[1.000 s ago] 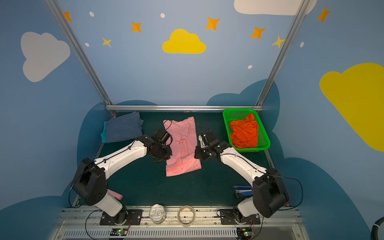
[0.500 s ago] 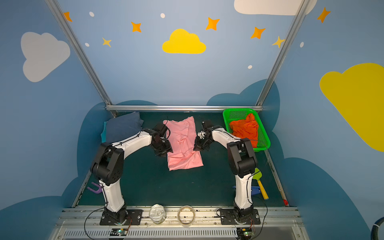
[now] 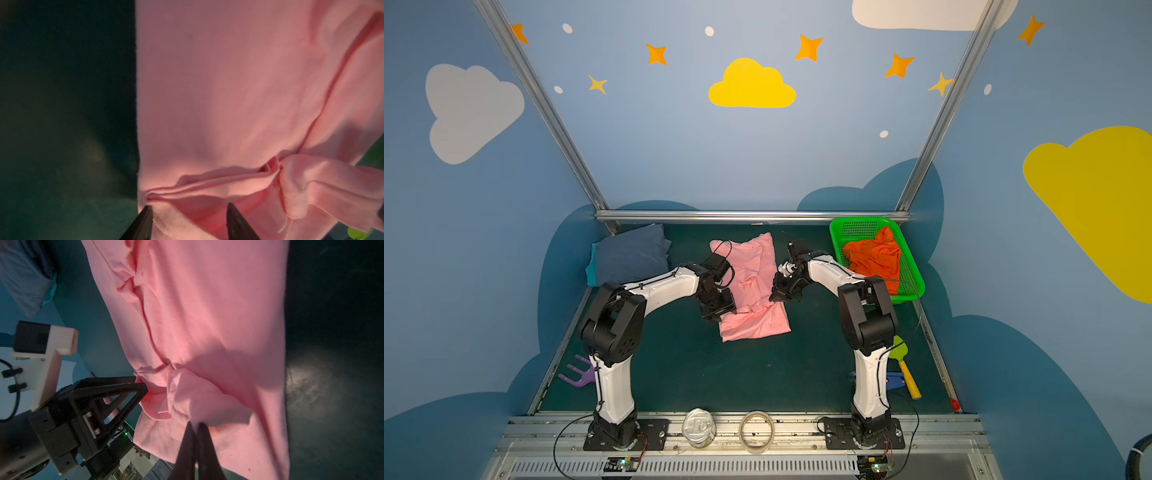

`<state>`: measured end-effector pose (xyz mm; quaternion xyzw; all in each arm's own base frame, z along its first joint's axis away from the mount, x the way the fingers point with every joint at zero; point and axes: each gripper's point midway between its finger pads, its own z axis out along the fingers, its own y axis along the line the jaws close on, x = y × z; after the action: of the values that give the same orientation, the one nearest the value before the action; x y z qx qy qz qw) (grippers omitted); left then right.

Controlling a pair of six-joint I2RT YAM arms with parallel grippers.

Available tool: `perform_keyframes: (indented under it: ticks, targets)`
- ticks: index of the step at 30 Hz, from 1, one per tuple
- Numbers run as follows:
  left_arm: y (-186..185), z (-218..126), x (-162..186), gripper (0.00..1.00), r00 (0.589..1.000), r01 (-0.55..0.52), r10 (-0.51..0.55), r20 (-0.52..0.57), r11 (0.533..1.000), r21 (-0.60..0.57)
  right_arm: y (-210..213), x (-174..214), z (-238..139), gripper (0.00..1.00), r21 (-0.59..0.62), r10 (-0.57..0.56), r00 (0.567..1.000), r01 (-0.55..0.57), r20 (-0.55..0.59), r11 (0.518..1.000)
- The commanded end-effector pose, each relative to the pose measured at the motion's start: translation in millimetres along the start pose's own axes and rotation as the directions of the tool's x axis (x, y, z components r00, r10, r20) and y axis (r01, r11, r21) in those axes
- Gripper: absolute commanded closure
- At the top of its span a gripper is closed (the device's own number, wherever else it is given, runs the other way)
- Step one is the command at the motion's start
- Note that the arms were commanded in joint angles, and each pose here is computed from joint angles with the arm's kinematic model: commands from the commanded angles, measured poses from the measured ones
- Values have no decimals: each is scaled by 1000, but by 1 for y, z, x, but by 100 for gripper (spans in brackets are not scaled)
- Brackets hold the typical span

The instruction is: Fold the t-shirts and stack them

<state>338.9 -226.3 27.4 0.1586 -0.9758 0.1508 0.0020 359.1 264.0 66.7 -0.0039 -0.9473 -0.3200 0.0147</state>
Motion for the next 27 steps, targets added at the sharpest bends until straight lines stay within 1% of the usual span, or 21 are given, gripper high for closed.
perform_keyframes:
  ticks: [1,2,4,8,11,20,27]
  targets:
    - [15,4,-2,43,1000,-7,8,14,997,-83,-3,1,-1,100,4,-6,1000,6,-11,1000]
    - [15,4,-2,48,1000,-9,10,14,996,-86,-3,1,-1,100,4,-5,1000,5,-12,1000]
    - [15,5,-1,72,1000,-14,15,9,996,-89,-4,1,1,100,4,-1,1000,1,-13,1000]
    - [17,1,-6,95,999,-23,26,31,992,-121,-4,1,1,100,1,4,1000,-4,-15,1000]
    - [14,-10,-10,96,998,-36,43,56,992,-121,-1,0,-3,100,-3,1,1000,-1,-6,1000]
    - [2,-66,-27,96,984,-49,72,160,989,-141,22,-8,-28,100,-25,-22,999,23,44,999]
    - [-1,-80,-46,96,976,-53,85,203,986,-159,34,-26,-36,100,-31,-34,996,36,85,999]
